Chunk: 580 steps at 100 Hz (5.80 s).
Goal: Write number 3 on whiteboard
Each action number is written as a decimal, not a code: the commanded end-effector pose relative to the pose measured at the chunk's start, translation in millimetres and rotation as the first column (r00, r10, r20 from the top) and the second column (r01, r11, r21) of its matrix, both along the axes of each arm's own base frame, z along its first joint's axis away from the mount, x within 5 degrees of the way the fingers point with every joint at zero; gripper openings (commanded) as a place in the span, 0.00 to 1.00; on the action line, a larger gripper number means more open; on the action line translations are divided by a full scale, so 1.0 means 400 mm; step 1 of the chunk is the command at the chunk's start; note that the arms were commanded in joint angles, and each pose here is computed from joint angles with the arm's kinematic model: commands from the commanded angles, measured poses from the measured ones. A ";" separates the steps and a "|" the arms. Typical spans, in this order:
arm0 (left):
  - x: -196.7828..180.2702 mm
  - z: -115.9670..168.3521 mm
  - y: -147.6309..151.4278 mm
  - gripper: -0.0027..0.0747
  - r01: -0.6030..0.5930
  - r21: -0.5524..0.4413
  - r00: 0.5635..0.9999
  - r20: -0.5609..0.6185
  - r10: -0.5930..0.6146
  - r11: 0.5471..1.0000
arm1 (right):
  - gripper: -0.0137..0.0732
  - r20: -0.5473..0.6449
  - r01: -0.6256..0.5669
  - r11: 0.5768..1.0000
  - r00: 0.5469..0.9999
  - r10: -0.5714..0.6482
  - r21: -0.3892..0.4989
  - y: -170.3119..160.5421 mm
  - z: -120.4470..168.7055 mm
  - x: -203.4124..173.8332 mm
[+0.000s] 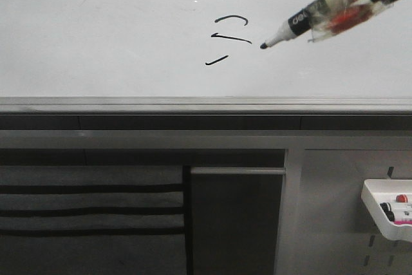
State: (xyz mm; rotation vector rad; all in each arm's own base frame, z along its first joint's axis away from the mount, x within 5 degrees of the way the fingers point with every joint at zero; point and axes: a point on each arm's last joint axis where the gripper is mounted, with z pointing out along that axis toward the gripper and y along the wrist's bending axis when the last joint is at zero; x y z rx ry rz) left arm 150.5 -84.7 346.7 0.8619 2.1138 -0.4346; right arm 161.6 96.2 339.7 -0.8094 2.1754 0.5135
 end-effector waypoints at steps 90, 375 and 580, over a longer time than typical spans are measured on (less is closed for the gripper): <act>0.027 -0.007 -0.167 0.64 0.542 0.052 0.834 0.091 -0.544 0.839 | 0.13 0.197 -0.415 0.904 0.882 0.428 -0.105 0.200 0.025 0.015; 0.055 0.012 -0.174 0.01 0.471 0.070 0.848 0.241 -0.473 0.879 | 0.47 0.321 -0.505 0.841 0.777 0.541 -0.195 0.220 0.110 0.023; 0.389 -0.170 0.008 0.35 -0.421 -0.141 0.905 -0.007 0.425 0.896 | 0.47 0.361 0.142 0.989 0.924 -0.123 -0.026 -0.108 0.209 0.062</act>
